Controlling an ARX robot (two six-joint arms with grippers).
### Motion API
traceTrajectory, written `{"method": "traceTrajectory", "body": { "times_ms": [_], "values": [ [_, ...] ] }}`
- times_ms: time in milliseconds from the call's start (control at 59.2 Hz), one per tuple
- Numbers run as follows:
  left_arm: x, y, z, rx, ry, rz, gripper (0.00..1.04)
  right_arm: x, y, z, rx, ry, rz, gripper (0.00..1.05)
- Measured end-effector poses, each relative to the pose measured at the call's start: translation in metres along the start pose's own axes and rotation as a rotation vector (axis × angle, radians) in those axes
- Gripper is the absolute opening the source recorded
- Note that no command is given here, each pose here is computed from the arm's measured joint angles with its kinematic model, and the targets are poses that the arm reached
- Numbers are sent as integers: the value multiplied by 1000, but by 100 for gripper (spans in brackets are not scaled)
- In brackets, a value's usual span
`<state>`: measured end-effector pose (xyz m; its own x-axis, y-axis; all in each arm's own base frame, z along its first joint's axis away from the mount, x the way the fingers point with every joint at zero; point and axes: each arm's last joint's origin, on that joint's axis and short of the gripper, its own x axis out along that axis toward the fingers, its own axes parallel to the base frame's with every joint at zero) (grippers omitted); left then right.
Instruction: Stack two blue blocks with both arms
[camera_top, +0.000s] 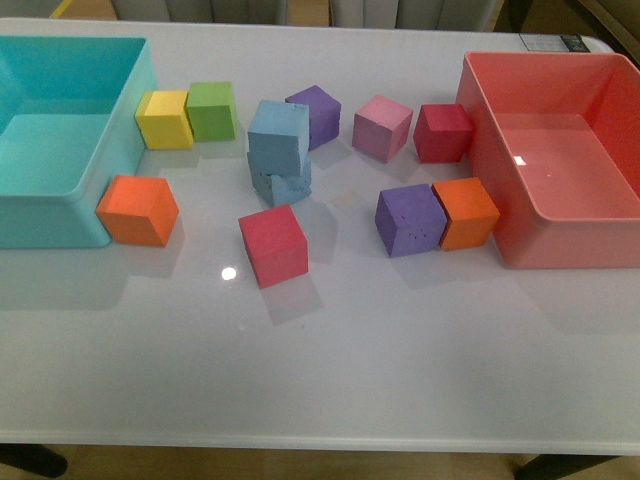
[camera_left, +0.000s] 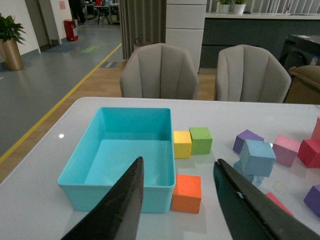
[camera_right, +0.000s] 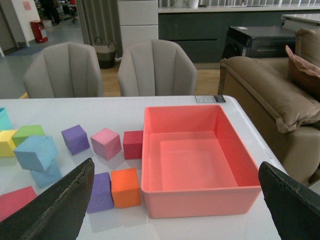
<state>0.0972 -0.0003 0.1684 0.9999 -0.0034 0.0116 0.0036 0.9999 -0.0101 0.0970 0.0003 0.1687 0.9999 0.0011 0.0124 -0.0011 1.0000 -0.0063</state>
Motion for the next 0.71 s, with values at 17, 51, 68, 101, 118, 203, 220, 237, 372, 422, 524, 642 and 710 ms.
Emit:
{"method": "traceTrajectory", "body": {
  "times_ms": [17,51,68,101,118,203,220,237,372,422,524,642,710],
  "values": [
    [0,0,0,0,0,0,58,0,0,0,0,0,0,96],
    [0,0,0,0,0,0,65,0,0,0,0,0,0,96],
    [0,0,0,0,0,0,67,0,0,0,0,0,0,96],
    [0,0,0,0,0,0,74,0,0,0,0,0,0,96],
    [0,0,0,0,0,0,78,0,0,0,0,0,0,96],
    [0,0,0,0,0,0,92,0,0,0,0,0,0,96],
    [0,0,0,0,0,0,95,0,0,0,0,0,0,96],
    [0,0,0,1,0,0,97,0,0,0,0,0,0,96],
    [0,0,0,2,0,0,96,0,0,0,0,0,0,96],
    [0,0,0,2,0,0,96,0,0,0,0,0,0,96],
    [0,0,0,2,0,0,96,0,0,0,0,0,0,96],
    [0,0,0,2,0,0,96,0,0,0,0,0,0,96],
    [0,0,0,2,0,0,96,0,0,0,0,0,0,96]
  ]
}}
